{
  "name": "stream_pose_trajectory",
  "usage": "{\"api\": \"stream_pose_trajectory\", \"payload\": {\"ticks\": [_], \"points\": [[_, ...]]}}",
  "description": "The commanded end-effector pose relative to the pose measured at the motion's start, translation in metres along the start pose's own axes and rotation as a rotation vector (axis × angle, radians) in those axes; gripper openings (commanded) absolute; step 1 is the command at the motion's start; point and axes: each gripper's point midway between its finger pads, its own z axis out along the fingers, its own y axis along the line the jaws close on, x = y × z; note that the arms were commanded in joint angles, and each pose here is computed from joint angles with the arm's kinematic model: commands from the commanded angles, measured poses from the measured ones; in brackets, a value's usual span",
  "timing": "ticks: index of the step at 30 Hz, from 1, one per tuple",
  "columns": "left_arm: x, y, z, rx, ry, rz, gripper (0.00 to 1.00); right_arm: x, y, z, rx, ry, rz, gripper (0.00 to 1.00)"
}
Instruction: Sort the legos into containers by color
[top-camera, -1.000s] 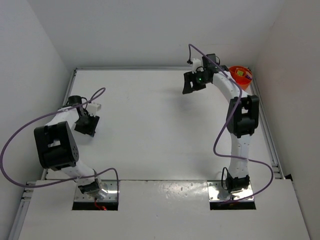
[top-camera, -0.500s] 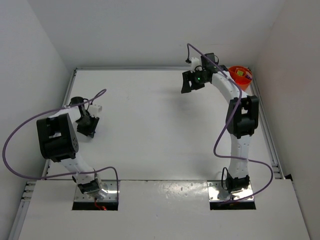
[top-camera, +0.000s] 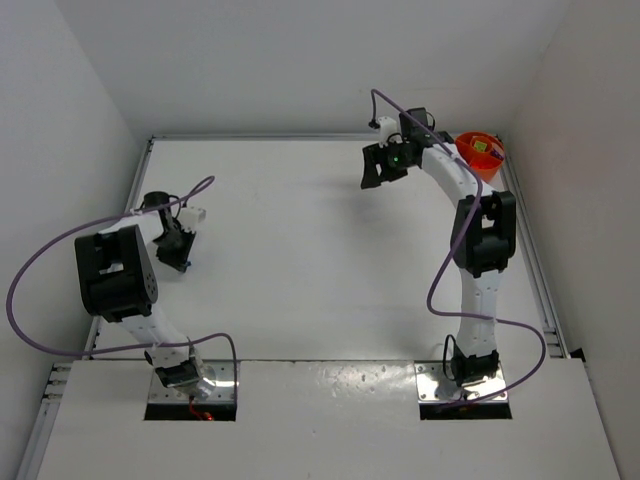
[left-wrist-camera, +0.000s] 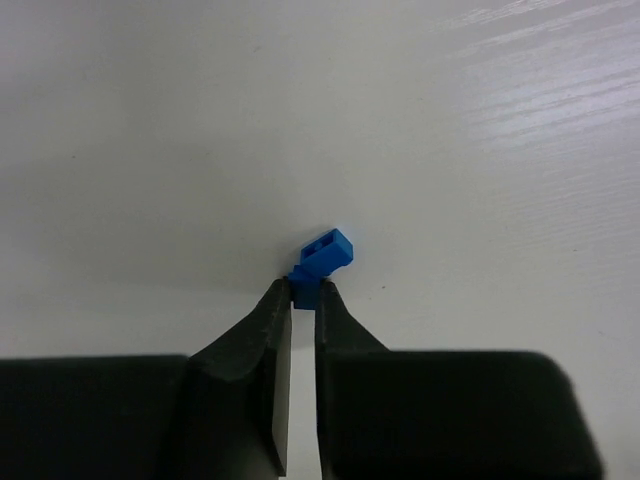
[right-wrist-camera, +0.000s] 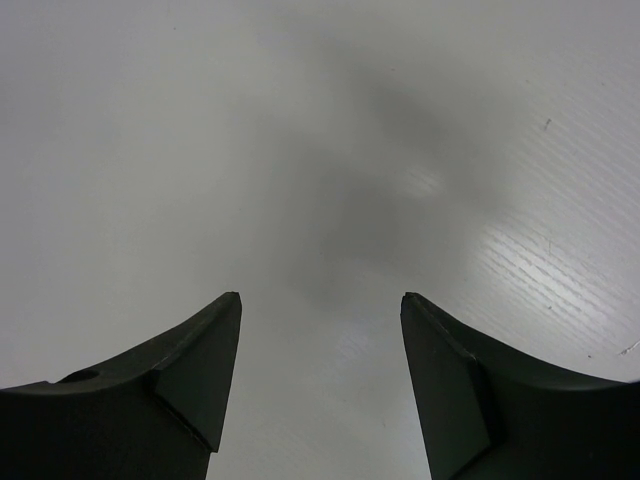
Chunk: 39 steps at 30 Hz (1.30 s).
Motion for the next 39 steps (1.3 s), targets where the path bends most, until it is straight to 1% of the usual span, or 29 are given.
{"api": "stream_pose_trajectory", "payload": {"ticks": [1,2,4,5,6,7,8,9,10,11,12,13,14,15,16,19,20,21,22,24,25,26,30,33,34,36,37,38,39], "points": [[-0.005,-0.003,0.014,0.016,-0.020,0.023,0.11,-0.021,0.017,-0.015,-0.028,-0.064,-0.066,0.65],[-0.001,-0.007,0.013,0.029,-0.015,0.022,0.09,-0.018,0.020,-0.013,-0.048,-0.059,-0.071,0.65],[-0.008,-0.017,0.005,0.087,-0.051,0.033,0.03,-0.015,0.036,-0.018,-0.126,-0.064,-0.078,0.65],[-0.021,-0.016,-0.009,0.106,-0.108,0.038,0.02,-0.010,0.040,-0.017,-0.155,-0.053,-0.084,0.65],[-0.031,-0.036,-0.021,0.217,-0.161,0.037,0.02,-0.005,0.046,-0.019,-0.185,-0.051,-0.100,0.65],[-0.048,-0.042,-0.042,0.263,-0.211,0.018,0.00,0.000,0.060,-0.019,-0.243,-0.050,-0.120,0.67],[-0.054,-0.051,-0.044,0.316,-0.242,0.020,0.00,-0.001,0.064,-0.020,-0.266,-0.055,-0.120,0.68],[-0.072,-0.062,-0.064,0.375,-0.275,0.012,0.00,0.005,0.073,-0.019,-0.299,-0.051,-0.134,0.68],[-0.088,-0.082,-0.081,0.487,-0.336,0.019,0.00,0.006,0.081,-0.020,-0.338,-0.077,-0.145,0.71],[-0.105,-0.097,-0.097,0.549,-0.354,0.017,0.00,0.003,0.091,-0.023,-0.353,-0.154,-0.209,0.71],[-0.116,-0.113,-0.110,0.638,-0.390,0.018,0.00,-0.001,0.101,-0.023,-0.355,-0.198,-0.265,0.73],[-0.125,-0.120,-0.120,0.673,-0.414,0.021,0.00,-0.004,0.108,-0.025,-0.355,-0.238,-0.314,0.73],[-0.132,-0.128,-0.124,0.714,-0.419,0.014,0.00,0.004,0.113,-0.021,-0.361,-0.248,-0.340,0.74],[-0.142,-0.141,-0.135,0.777,-0.433,0.011,0.00,-0.009,0.120,-0.024,-0.363,-0.309,-0.401,0.74],[-0.146,-0.148,-0.142,0.807,-0.442,0.015,0.00,-0.012,0.131,-0.023,-0.388,-0.323,-0.434,0.74],[-0.151,-0.174,-0.150,0.944,-0.422,0.011,0.00,-0.020,0.150,-0.023,-0.448,-0.384,-0.486,0.74],[-0.154,-0.179,-0.155,0.977,-0.417,0.008,0.00,-0.014,0.163,-0.022,-0.490,-0.394,-0.500,0.73],[-0.153,-0.188,-0.152,1.016,-0.399,0.010,0.00,-0.027,0.166,-0.024,-0.494,-0.469,-0.549,0.73],[-0.155,-0.195,-0.162,1.069,-0.390,0.008,0.00,-0.022,0.176,-0.025,-0.522,-0.486,-0.544,0.73],[-0.155,-0.203,-0.165,1.114,-0.372,0.020,0.00,-0.030,0.190,-0.027,-0.548,-0.550,-0.562,0.69],[-0.157,-0.205,-0.168,1.115,-0.378,0.035,0.00,-0.044,0.203,-0.036,-0.578,-0.613,-0.577,0.66],[-0.156,-0.211,-0.169,1.121,-0.372,0.046,0.00,-0.041,0.211,-0.030,-0.612,-0.610,-0.569,0.63],[-0.153,-0.226,-0.178,1.163,-0.362,0.076,0.00,-0.046,0.234,-0.030,-0.661,-0.664,-0.613,0.63],[-0.148,-0.237,-0.181,1.198,-0.343,0.092,0.00,-0.035,0.248,-0.028,-0.701,-0.670,-0.717,0.60],[-0.147,-0.238,-0.184,1.198,-0.343,0.092,0.00,-0.031,0.255,-0.025,-0.706,-0.684,-0.797,0.59],[-0.143,-0.244,-0.186,1.225,-0.332,0.099,0.00,-0.023,0.266,-0.028,-0.746,-0.692,-0.888,0.58],[-0.140,-0.248,-0.186,1.230,-0.327,0.116,0.00,-0.013,0.271,-0.025,-0.771,-0.668,-0.909,0.56],[-0.137,-0.254,-0.188,1.239,-0.307,0.118,0.00,-0.013,0.279,-0.031,-0.790,-0.702,-0.999,0.56],[-0.137,-0.254,-0.187,1.237,-0.315,0.129,0.00,-0.009,0.278,-0.030,-0.797,-0.700,-1.025,0.56]]}}
